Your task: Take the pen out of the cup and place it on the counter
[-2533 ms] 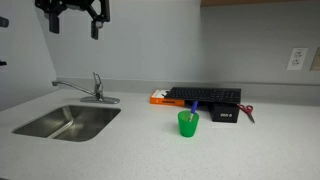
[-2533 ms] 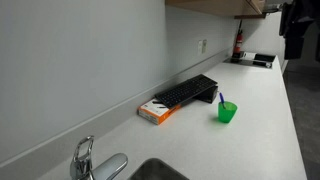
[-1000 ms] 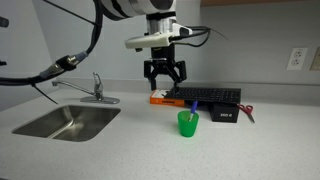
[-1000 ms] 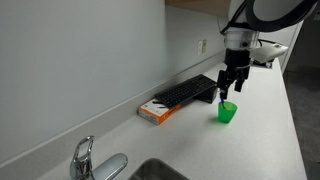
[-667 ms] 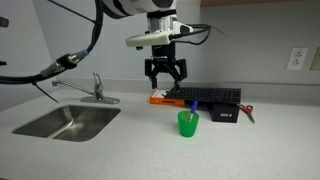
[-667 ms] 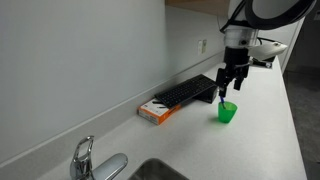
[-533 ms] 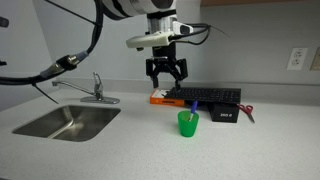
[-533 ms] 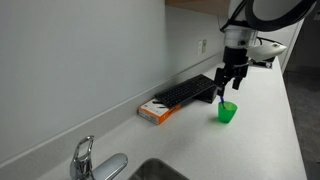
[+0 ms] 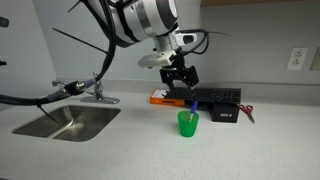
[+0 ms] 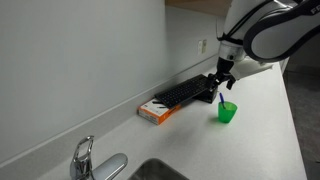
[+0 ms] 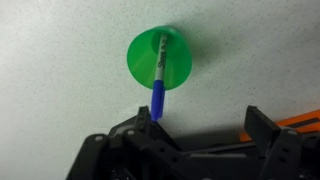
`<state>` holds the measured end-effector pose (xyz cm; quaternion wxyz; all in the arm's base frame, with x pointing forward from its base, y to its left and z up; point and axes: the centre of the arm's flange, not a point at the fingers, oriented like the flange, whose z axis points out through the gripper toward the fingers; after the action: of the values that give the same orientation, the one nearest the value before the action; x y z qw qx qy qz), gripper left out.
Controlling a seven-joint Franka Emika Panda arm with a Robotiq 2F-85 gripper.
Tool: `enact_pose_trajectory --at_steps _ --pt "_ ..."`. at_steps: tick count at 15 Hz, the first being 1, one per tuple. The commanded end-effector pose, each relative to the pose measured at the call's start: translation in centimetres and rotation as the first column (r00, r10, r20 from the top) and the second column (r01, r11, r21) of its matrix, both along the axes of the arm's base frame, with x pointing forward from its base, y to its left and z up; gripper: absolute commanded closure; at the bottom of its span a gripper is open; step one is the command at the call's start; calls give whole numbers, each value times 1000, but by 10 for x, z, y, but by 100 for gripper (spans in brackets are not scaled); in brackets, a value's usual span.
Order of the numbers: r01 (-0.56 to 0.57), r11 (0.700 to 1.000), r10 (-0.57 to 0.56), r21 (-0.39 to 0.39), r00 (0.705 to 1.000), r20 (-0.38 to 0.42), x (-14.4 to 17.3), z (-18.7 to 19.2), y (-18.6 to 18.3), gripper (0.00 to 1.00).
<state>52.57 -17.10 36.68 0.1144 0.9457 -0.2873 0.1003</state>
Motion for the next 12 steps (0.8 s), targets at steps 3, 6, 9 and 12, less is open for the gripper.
enact_pose_trajectory --at_steps 3,6,9,12 --pt "120 984 -118 -129 993 21 -4 -41 -18 0" --pt "156 974 -154 -165 988 25 -9 -49 -27 0" --pt "193 968 -190 -159 981 36 -7 -53 -32 35" --pt "216 966 -212 -141 976 48 -4 -54 -34 59"
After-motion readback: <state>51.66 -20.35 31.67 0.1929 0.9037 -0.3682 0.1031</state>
